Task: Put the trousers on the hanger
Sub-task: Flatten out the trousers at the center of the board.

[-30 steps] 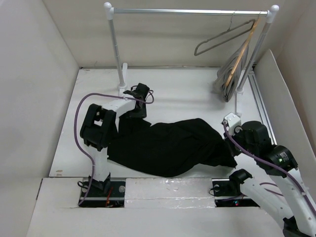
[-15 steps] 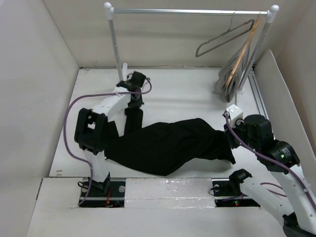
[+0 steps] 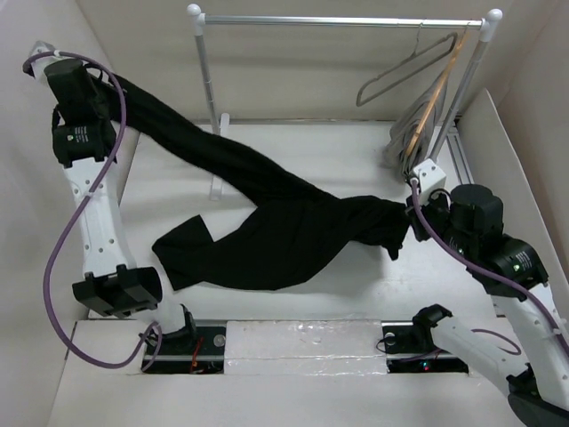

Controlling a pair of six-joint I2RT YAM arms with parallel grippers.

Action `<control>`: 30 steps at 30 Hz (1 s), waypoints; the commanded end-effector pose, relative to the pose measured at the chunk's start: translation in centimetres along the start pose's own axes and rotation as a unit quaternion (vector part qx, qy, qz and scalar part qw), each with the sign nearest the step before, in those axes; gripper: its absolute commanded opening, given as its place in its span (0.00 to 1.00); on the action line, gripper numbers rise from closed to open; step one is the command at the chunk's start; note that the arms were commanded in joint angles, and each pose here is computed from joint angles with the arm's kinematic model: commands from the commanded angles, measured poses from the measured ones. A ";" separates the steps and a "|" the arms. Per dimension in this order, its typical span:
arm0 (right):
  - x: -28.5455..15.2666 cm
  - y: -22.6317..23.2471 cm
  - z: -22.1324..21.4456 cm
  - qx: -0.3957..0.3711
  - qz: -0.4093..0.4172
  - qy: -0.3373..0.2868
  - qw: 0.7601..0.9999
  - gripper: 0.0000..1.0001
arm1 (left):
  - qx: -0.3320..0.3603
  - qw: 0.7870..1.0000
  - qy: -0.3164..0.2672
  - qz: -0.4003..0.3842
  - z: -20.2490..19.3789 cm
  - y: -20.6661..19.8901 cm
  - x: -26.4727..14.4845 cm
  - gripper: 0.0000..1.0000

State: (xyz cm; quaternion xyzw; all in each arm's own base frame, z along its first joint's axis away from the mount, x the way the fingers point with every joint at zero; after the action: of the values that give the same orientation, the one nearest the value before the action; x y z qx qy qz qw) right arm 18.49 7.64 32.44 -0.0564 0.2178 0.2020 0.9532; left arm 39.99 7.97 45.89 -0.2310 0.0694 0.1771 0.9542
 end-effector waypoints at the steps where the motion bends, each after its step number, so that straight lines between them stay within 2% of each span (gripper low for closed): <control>1: -0.1 -0.5 2.2 -0.007 -0.013 -0.051 0.999 0.00 | -0.034 0.998 0.038 0.042 -2.7 2.8 3.5 0.00; 3: 0.4 -0.5 1.0 -0.008 -0.015 -0.039 0.999 0.00 | -0.054 0.994 0.079 0.047 -6.4 5.5 6.2 0.00; 4: 1.1 -0.5 -0.3 -0.008 -0.018 -0.020 1.000 0.00 | -0.065 0.992 0.098 0.053 -7.8 6.9 7.3 0.05; 5: 1.5 -0.6 -1.0 -0.008 -0.021 -0.011 1.000 0.00 | -0.077 0.986 0.136 0.066 -10.8 9.6 9.7 0.16; 6: 1.7 -0.9 -1.5 -0.007 -0.032 -0.005 0.999 0.00 | -0.068 0.982 0.171 0.047 -12.6 9.6 10.4 0.25; 7: 2.2 -1.2 -2.5 -0.005 -0.044 0.010 0.999 0.00 | -0.061 0.970 0.225 0.070 -15.4 11.0 11.8 0.39; 9: 2.5 -1.7 -3.3 -0.002 -0.062 0.030 0.998 0.00 | -0.041 0.961 0.266 0.065 -17.5 11.1 12.2 0.42; 11: 2.7 -2.4 -4.6 0.013 -0.086 0.067 0.994 0.00 | -0.012 0.962 0.268 0.055 -18.7 10.8 11.8 0.43; 12: 2.7 -2.6 -5.1 0.019 -0.096 0.078 0.992 0.00 | -0.006 0.963 0.262 0.062 -18.7 11.2 11.4 0.46; 13: 2.6 -3.0 -5.6 0.025 -0.107 0.090 0.990 0.00 | -0.010 0.965 0.254 0.058 -18.7 11.1 11.1 0.55; 18: 0.9 -3.3 -8.3 0.055 -0.117 0.159 0.979 0.00 | 0.017 0.963 0.256 0.082 -20.5 11.9 8.0 0.57; 21: 0.1 -2.2 -8.9 0.062 -0.081 0.171 0.980 0.00 | 0.063 0.957 0.273 0.075 -23.6 10.6 4.7 0.57; 22: 0.0 -1.9 -9.2 0.060 -0.069 0.180 0.979 0.00 | 0.091 0.953 0.286 0.045 -25.6 8.0 3.2 0.57; 25: -0.1 -0.2 -11.4 0.048 -0.003 0.244 0.969 0.00 | 0.151 0.937 0.315 0.024 -29.9 5.6 -0.9 0.57; 26: -0.4 0.0 -12.1 0.041 0.005 0.264 0.964 0.00 | 0.180 0.921 0.346 -0.006 -32.7 4.0 -3.5 0.56; 28: -0.4 0.1 -12.9 0.012 0.029 0.290 0.957 0.00 | 0.201 0.909 0.364 -0.012 -34.7 2.9 -5.9 0.56; 30: -0.4 2.0 -13.4 0.010 0.097 0.306 0.947 0.00 | 0.237 0.888 0.391 -0.044 -37.7 1.6 -9.4 0.58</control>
State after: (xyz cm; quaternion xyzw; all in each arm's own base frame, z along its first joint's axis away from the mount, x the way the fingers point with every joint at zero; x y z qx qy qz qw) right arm 14.07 5.17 21.41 -0.0812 0.4687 0.1772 0.8616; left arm 32.54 -10.19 16.11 -0.0943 0.4238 -0.0016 0.9009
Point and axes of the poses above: each gripper's point midway between its finger pads, its own x axis out along the fingers, its own y axis along the line the jaws close on, z = x × y, the point moved 3 cm from there along -x, back along the fingers, and after that the axes turned 12 degrees about x, right-handed, at the moved point
